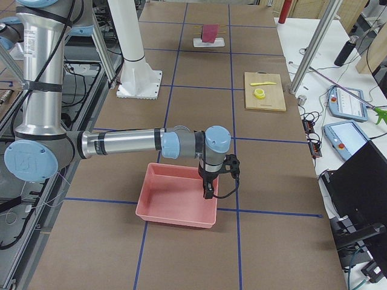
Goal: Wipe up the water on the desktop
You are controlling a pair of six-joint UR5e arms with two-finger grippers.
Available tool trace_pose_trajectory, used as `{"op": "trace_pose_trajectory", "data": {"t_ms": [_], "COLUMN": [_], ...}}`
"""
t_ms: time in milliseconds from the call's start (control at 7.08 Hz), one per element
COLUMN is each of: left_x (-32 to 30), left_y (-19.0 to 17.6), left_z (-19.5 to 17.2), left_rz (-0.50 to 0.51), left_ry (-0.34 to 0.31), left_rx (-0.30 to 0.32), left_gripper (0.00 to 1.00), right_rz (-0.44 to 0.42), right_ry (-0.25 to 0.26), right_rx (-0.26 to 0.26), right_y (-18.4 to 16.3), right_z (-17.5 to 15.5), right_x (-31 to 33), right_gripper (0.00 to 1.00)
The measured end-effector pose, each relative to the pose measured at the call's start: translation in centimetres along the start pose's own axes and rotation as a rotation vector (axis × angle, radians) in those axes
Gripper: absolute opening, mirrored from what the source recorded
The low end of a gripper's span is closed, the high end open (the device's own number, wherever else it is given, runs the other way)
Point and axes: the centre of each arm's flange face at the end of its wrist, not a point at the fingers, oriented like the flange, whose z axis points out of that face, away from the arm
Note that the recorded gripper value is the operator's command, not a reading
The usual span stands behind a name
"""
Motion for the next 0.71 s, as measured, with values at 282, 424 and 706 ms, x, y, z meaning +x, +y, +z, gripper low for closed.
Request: {"op": "trace_pose_trajectory", "data": {"t_ms": [282, 424, 706], "left_x": [-0.23, -0.22, 0.59], "left_y": [0.73, 0.75, 0.26], "left_z": [0.56, 0.61, 0.87], "left_rz": [0.025, 0.022, -0.040], "left_ry": [0.018, 0.021, 0.031], "left_rx": [0.031, 0.036, 0.033], "left_gripper": [0.99, 0.99, 0.98], "right_rz": [-0.001, 0.002, 0.000], "right_ry": [-0.008, -0.022, -0.041], "right_rx": [0.002, 0.001, 0.002], "right_y": [-0.10, -0.11, -0.09], "right_z": [-0.15, -0.04, 0.02], "right_x": [-0.27, -0.33, -0.45], "right_gripper": [1.00, 1.00, 1.00]}}
